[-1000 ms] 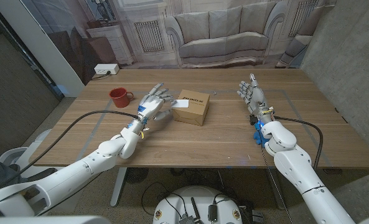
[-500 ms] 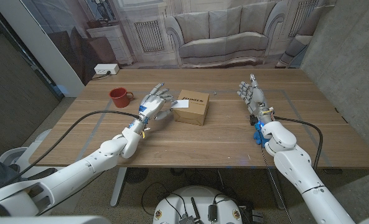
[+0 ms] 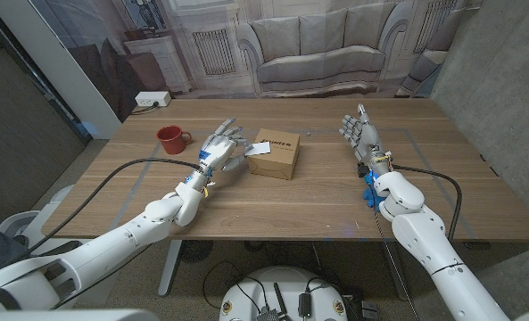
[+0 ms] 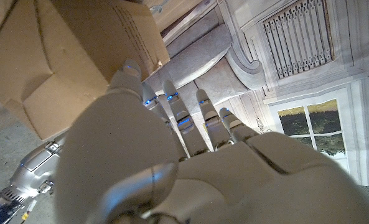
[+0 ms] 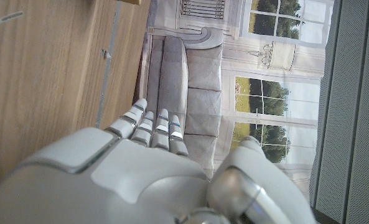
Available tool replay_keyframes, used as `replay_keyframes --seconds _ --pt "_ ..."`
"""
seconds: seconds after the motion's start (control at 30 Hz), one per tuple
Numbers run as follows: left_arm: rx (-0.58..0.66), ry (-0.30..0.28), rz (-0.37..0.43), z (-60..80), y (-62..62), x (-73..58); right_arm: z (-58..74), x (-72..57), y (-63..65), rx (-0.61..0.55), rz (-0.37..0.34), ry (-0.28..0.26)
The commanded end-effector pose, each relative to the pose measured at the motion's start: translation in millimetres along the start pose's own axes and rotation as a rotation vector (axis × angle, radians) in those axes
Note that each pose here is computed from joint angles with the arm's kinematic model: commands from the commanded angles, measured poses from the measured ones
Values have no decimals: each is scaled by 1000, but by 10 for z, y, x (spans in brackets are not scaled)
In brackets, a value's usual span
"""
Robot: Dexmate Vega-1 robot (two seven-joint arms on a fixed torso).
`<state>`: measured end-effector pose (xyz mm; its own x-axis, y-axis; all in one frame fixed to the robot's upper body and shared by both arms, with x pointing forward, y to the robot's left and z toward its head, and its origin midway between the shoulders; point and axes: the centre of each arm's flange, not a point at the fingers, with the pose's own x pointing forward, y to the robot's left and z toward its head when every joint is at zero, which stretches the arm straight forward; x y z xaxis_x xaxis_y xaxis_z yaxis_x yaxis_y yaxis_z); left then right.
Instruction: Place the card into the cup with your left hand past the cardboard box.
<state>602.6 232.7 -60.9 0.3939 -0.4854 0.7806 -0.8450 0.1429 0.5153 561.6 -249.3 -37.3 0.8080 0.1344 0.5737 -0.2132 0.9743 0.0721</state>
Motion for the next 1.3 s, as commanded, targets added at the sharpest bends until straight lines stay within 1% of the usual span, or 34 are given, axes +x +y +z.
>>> replay_keyframes --seconds 0.03,0.3,0.8,1.3 --pt "-5 4 26 -13 4 14 15 43 14 2 7 -3" --pt "2 11 26 -26 29 39 12 47 29 2 9 -6" --pt "-6 18 50 -45 94 101 15 54 57 -2 15 -13" --pt "4 23 61 -31 168 159 2 52 40 3 16 -18"
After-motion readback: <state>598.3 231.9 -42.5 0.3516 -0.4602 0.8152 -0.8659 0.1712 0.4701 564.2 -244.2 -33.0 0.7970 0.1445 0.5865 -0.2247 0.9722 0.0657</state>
